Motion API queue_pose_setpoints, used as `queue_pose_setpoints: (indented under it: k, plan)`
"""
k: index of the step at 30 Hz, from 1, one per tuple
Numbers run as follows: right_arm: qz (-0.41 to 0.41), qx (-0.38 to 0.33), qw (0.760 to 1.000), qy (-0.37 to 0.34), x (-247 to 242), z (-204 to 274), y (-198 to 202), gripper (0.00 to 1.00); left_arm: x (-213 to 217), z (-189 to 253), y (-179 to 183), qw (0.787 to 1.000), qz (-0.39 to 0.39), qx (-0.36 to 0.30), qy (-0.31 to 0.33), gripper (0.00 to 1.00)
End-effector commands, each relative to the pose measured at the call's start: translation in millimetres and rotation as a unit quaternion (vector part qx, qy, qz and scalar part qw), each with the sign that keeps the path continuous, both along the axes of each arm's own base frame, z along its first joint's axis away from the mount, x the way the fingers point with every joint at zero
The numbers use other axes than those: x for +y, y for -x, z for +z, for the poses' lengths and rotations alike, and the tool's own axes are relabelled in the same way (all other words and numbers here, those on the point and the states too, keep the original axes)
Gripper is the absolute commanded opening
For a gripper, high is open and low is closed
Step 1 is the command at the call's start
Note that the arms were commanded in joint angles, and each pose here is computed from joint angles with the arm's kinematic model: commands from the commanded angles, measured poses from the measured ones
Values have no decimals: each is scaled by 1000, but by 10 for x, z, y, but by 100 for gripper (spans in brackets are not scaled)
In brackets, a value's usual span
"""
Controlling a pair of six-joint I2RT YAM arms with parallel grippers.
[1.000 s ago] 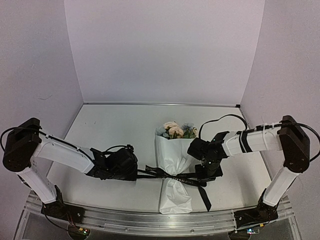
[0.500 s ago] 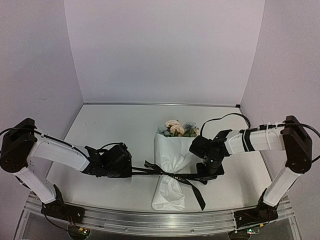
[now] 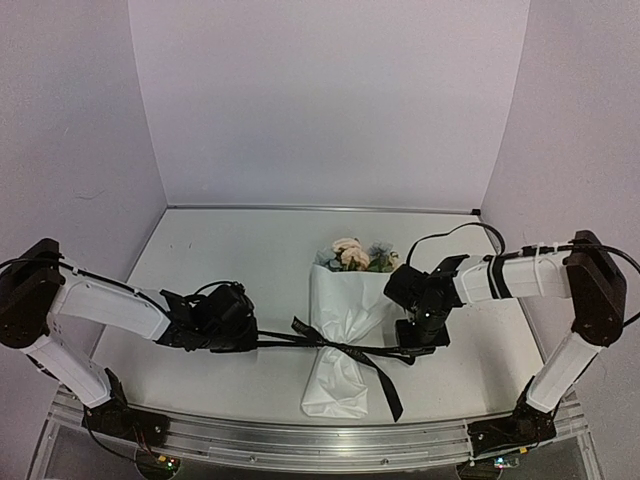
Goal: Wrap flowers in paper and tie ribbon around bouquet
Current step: Adjust the ribbon on the folded bouquet.
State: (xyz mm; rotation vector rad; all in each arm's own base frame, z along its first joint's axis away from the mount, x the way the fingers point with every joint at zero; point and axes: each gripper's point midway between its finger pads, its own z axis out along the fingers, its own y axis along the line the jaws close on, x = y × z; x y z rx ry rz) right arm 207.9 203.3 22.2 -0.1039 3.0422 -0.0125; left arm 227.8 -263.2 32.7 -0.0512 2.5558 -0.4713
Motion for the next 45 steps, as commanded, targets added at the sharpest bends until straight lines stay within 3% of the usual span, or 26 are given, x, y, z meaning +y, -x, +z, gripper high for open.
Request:
queue_pose_setpoints:
  k: [1, 24, 45]
  plan:
    - [-18, 18, 999, 45, -352, 36, 38, 0, 291, -19, -70, 999, 33, -3, -23, 0]
    - [-47, 73, 996, 27, -451, 88, -206, 0, 376, -21, -110, 999, 39, 11, -8, 0]
    - [-47, 79, 996, -14, -387, 252, -139, 3, -118, 284, -195, 997, -67, -9, 25, 0]
